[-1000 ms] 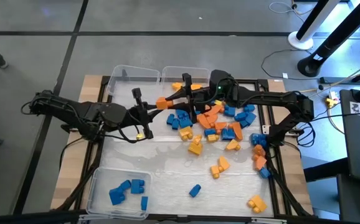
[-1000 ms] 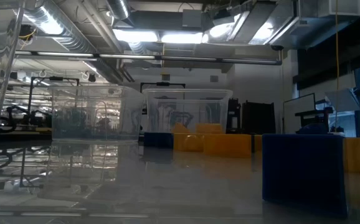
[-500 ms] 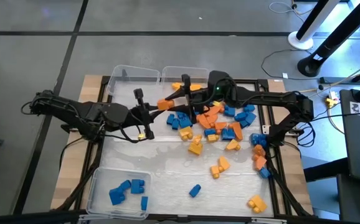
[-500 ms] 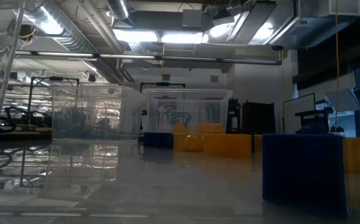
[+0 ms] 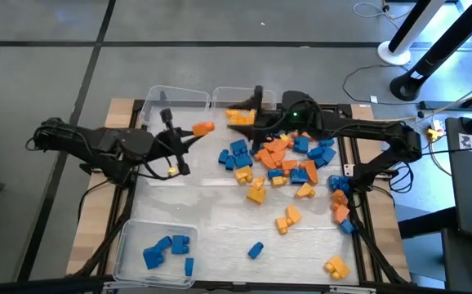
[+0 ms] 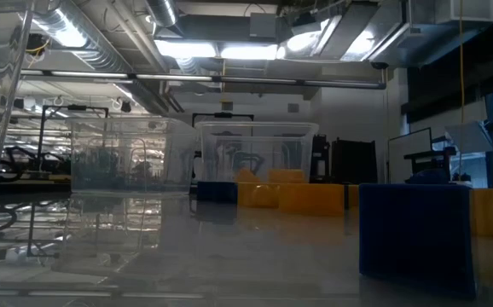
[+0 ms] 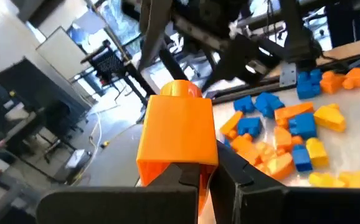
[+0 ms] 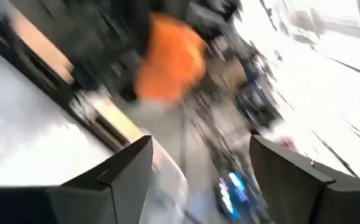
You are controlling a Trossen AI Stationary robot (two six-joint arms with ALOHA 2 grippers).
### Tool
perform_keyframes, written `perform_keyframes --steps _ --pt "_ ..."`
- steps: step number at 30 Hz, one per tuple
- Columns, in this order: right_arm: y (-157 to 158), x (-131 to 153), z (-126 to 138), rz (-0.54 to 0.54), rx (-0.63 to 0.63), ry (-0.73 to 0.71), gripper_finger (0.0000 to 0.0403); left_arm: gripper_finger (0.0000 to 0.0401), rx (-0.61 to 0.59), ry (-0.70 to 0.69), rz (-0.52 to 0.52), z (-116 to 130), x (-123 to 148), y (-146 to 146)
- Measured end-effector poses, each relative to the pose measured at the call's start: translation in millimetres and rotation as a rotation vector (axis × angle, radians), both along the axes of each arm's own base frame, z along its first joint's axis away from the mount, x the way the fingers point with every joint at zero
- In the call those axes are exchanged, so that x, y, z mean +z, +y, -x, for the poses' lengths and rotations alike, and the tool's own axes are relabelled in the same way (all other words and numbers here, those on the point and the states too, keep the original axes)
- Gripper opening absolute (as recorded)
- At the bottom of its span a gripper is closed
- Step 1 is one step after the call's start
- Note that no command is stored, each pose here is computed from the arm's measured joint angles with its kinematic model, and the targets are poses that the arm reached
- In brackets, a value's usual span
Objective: Sort blocks
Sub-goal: Put the orange game piece into the top left transparent bin
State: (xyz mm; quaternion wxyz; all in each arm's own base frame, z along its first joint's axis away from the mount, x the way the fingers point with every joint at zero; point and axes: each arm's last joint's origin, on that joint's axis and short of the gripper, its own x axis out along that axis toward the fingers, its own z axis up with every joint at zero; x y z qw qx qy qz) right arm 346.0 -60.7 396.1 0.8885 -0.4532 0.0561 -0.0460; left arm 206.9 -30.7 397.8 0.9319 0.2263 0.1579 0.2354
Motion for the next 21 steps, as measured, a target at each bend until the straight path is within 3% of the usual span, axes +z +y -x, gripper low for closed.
perform_keyframes --steps 7,14,21 --pt "-1.3 -3.0 24.5 -0.004 -0.193 0.194 0.0264 0.0004 0.18 0.024 0.056 22.6 -0.5 30.7" --pt "0.3 -24.2 36.2 -0.093 -0.225 0.434 0.0264 0.0003 0.438 0.108 0.125 31.1 -14.5 71.1" --pt "1.5 -36.5 42.8 -0.125 -0.235 0.573 0.0264 0.0004 0.644 0.198 0.201 32.1 -31.3 109.1"
